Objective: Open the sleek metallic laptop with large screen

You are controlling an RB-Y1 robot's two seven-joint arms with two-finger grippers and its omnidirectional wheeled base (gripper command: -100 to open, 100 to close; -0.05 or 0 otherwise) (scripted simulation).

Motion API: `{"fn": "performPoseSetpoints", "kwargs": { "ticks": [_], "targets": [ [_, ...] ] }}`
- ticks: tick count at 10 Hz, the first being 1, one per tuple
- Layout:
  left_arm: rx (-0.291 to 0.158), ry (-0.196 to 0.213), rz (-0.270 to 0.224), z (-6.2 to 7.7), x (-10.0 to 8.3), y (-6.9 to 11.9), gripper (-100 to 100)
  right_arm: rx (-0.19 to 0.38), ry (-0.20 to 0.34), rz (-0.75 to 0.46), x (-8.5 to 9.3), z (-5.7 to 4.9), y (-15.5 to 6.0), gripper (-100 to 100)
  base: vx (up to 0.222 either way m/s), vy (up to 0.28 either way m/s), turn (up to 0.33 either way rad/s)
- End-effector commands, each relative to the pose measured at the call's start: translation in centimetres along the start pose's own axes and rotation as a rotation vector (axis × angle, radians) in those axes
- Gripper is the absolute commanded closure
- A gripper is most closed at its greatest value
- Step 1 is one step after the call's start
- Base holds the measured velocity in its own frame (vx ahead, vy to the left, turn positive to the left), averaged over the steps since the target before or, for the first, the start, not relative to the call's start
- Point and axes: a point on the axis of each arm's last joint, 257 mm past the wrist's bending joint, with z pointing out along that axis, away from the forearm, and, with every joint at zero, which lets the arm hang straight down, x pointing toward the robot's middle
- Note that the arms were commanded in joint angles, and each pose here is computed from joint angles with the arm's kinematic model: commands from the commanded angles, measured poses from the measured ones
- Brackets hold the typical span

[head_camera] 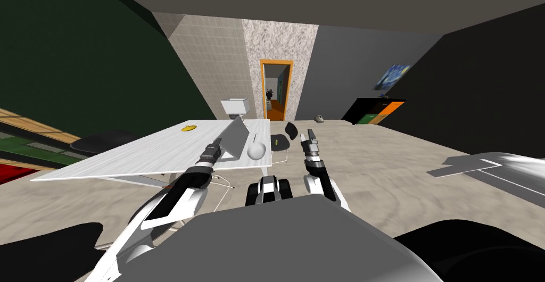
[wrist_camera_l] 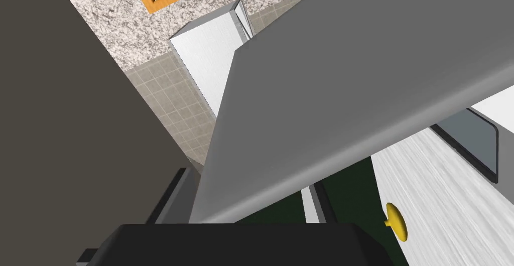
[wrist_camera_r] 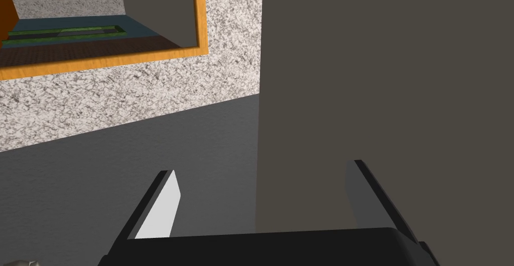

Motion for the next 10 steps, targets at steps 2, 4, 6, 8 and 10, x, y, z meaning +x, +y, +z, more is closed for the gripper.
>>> {"fn": "performPoseSetpoints", "kwargs": {
  "ticks": [2, 4, 6, 8, 10],
  "targets": [
    [-0.030, 0.011, -0.189, -0.3, 1.1, 0.4, 100, 0.000, 0.000, 0.000, 0.0, 0.0, 0.0, 0, 0.006, 0.113, 0.030],
    [-0.040, 0.011, -0.233, 0.0, 1.5, 1.4, 100, 0.000, 0.000, 0.000, 0.0, 0.0, 0.0, 0, 0.007, 0.072, 0.006],
    [-0.052, 0.012, -0.319, 0.3, 2.2, 2.2, 100, 0.000, 0.000, 0.000, 0.0, 0.0, 0.0, 0, -0.006, 0.135, -0.003],
    [-0.068, 0.014, -0.448, 0.7, 3.4, 3.3, 100, 0.000, 0.000, 0.000, 0.0, 0.0, 0.0, 0, -0.014, 0.147, 0.004],
    [-0.084, 0.017, -0.578, 1.2, 4.7, 4.4, 100, 0.000, 0.000, 0.000, 0.0, 0.0, 0.0, 0, -0.023, 0.138, 0.007]
  ]
}}
